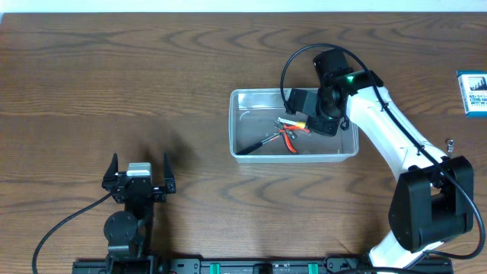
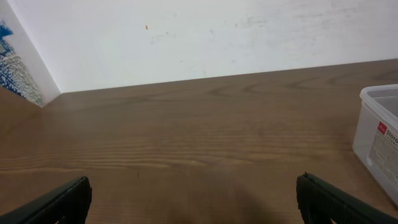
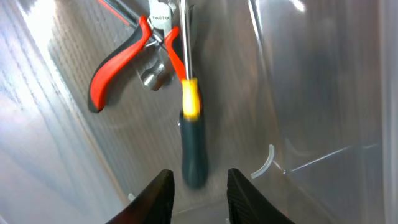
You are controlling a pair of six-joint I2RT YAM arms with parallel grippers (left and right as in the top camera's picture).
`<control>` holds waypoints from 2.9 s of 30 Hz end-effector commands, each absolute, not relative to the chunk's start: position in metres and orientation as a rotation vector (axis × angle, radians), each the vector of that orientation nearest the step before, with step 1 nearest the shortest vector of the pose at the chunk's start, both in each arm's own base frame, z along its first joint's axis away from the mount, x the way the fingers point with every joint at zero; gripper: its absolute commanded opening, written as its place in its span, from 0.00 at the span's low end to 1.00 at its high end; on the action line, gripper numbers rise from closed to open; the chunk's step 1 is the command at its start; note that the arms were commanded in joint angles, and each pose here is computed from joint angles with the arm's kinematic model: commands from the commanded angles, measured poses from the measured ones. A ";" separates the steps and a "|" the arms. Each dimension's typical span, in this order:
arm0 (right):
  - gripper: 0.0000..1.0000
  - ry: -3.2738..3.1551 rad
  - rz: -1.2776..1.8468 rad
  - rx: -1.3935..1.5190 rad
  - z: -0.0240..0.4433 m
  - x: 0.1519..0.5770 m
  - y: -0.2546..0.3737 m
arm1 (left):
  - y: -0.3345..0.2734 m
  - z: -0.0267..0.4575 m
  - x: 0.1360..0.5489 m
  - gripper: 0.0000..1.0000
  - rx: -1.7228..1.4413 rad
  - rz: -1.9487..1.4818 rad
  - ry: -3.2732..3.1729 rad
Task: Pack container
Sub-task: 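Lower the screwdriver into the container and release it, then move the right gripper right over the chrome wrench, then align and lower the right gripper, closing on the wrench shaft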
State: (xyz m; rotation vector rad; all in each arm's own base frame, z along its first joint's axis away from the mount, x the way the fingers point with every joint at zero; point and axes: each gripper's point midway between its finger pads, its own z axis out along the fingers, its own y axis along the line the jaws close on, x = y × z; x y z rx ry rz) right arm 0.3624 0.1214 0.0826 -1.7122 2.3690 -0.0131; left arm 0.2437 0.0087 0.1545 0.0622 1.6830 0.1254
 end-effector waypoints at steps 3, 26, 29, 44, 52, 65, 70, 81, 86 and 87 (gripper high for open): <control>0.70 2.370 0.045 -1.699 0.079 0.360 0.130 | 0.009 0.137 0.244 0.98 0.058 0.124 1.725; 0.99 2.524 -0.366 -0.411 0.268 0.370 -0.031 | 0.009 0.137 0.244 0.98 0.058 0.124 1.725; 0.99 2.595 -0.405 -0.265 0.272 0.339 -0.073 | 0.009 0.137 0.244 0.98 0.058 0.124 1.726; 0.99 2.774 -0.422 0.327 0.239 0.254 -0.195 | 0.009 0.137 0.244 0.98 0.058 0.124 1.726; 0.99 2.697 -0.455 0.221 0.238 0.284 -0.213 | 0.009 0.137 0.244 0.98 0.058 0.124 1.726; 0.99 3.012 -0.202 -0.006 0.115 0.302 -0.235 | 0.009 0.137 0.244 0.98 0.058 0.124 1.726; 0.99 3.047 -0.045 -0.008 0.084 0.303 -0.231 | 0.009 0.137 0.244 0.98 0.058 0.124 1.726; 0.99 3.068 -0.029 -0.006 0.070 0.288 -0.253 | 0.009 0.137 0.244 0.98 0.058 0.124 1.726; 0.99 3.092 0.002 0.067 0.068 0.270 -0.260 | 0.009 0.137 0.244 0.98 0.058 0.124 1.725; 0.99 3.097 0.011 0.086 0.067 0.266 -0.262 | 0.009 0.137 0.244 0.98 0.058 0.124 1.726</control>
